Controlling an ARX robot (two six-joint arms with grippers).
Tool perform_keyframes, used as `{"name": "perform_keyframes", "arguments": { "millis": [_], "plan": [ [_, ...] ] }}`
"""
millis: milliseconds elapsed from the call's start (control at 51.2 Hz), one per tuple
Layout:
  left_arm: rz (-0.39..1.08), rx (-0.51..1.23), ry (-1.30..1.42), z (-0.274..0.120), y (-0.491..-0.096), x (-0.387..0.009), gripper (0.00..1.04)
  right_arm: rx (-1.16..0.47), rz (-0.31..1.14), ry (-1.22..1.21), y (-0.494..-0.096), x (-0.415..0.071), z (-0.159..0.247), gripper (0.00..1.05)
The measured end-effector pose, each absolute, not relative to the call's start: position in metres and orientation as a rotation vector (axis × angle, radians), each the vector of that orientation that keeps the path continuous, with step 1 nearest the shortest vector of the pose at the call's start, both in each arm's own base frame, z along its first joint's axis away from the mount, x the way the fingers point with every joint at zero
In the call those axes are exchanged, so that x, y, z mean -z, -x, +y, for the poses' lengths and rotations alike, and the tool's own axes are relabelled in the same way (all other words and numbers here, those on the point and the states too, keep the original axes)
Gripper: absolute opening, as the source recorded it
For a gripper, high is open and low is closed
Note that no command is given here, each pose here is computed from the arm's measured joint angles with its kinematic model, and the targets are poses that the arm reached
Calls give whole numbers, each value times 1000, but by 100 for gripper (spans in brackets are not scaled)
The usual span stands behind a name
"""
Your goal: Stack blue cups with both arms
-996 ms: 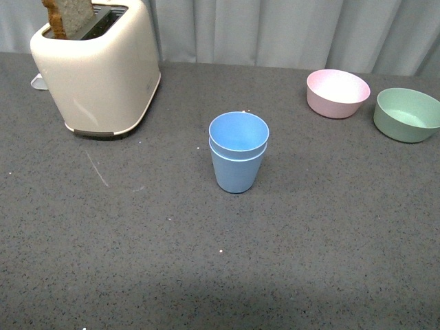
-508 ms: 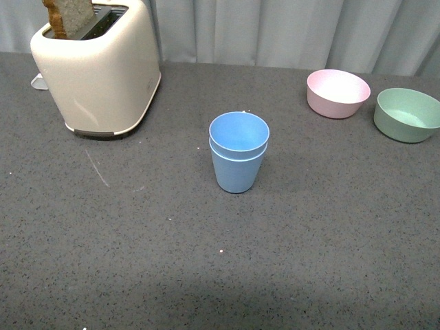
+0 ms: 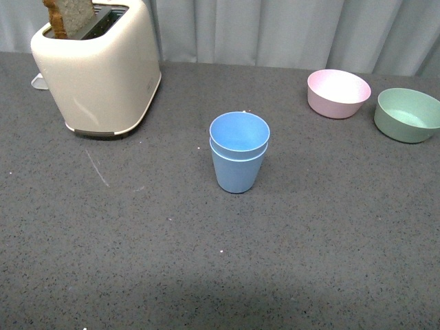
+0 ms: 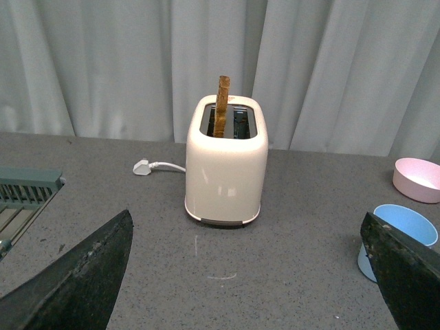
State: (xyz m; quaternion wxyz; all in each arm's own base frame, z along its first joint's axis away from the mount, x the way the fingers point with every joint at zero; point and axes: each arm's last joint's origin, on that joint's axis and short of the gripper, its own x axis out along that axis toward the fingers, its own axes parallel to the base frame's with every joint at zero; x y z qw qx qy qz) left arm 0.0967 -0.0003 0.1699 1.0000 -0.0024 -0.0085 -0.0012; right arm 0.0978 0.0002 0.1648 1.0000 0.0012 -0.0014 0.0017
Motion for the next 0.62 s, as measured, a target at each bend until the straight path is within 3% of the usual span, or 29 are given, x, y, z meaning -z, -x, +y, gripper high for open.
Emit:
{"name": "perform_keyframes", "arguments": {
  "millis": [117,293,312,332,625],
  "plan": [
    [-16,2,5,0,-97,-170,98,-3,0,-1,-98,-165,0,2],
    [-17,2,5,0,-97,-170,98,-4,-1,-1,-98,-165,0,28],
    [-17,2,5,0,-97,-170,98,-3,-1,-1,-98,-165,0,70],
    [-17,2,5,0,-97,-170,98,-4,-1,-2,-98,-165,0,95],
    [-16,2,5,0,-97,-170,98,-3,-1,-2,-98,-165,0,95]
  ]
}}
